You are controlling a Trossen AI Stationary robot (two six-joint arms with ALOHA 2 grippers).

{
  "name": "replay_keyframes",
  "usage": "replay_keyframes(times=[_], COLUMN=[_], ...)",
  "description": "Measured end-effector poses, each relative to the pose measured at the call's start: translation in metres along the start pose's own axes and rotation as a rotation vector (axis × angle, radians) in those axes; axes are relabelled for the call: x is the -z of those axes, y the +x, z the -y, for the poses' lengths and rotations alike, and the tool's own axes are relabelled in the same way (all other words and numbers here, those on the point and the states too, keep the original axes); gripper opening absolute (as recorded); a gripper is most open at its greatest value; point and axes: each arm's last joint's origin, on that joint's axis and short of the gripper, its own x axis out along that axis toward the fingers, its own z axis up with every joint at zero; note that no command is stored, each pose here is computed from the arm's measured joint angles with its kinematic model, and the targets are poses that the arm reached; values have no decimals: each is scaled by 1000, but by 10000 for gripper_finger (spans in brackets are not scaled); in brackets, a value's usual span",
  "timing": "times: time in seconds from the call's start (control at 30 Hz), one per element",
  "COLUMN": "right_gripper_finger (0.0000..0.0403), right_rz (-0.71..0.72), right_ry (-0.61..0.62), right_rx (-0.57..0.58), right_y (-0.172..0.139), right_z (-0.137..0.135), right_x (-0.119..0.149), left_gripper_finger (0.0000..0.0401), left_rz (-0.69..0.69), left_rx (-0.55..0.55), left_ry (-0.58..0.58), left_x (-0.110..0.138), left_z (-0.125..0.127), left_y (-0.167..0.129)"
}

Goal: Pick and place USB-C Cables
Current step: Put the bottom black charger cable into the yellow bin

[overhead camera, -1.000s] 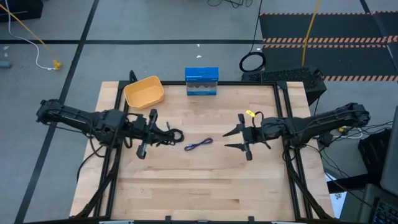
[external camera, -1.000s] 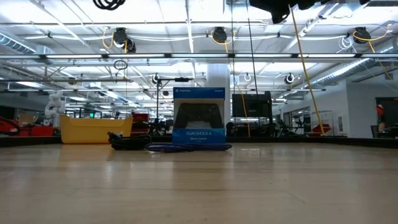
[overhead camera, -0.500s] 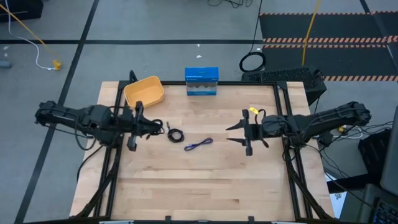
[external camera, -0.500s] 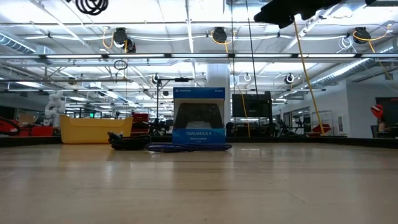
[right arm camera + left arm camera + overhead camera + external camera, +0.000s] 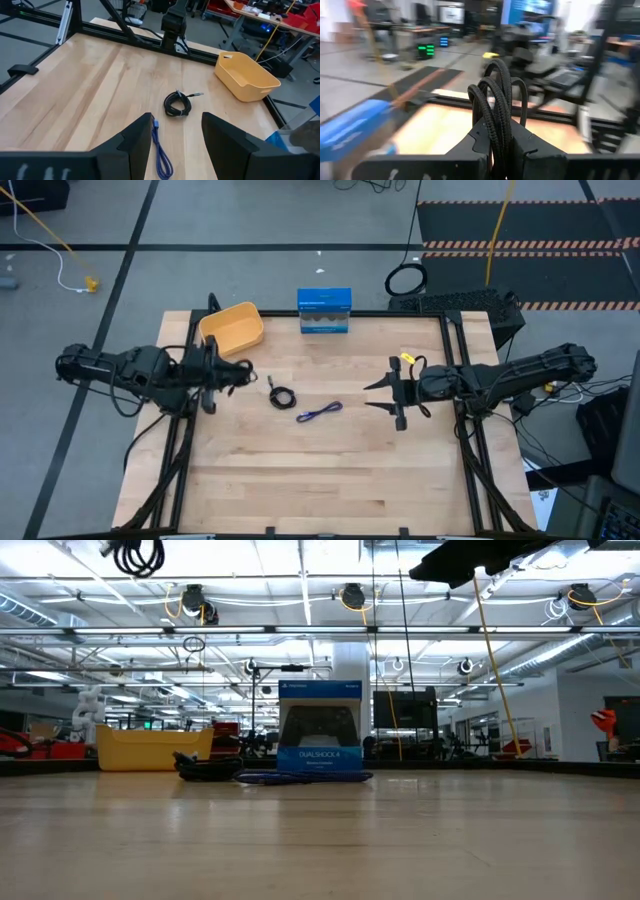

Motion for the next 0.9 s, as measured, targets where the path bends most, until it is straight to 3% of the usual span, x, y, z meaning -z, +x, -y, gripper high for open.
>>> replay_keyframes(times=[0.4,0.63,0.9], right_gripper_finger=[169,169,169], right_rz=[1,1,1], right_ry=[-6,-23,-29], right_rx=[0,-1,-1], right_y=[0,0,0], right_z=[0,0,0], right_x=[0,0,0], left_gripper_finger=[10,17,19], left_rz=[-45,-277,-523], left_rx=[-372,-574,-649], left_ry=[53,78,26], left_x=[-2,-22,-37], left_z=[-33,-58,-83], left_y=[16,31,46])
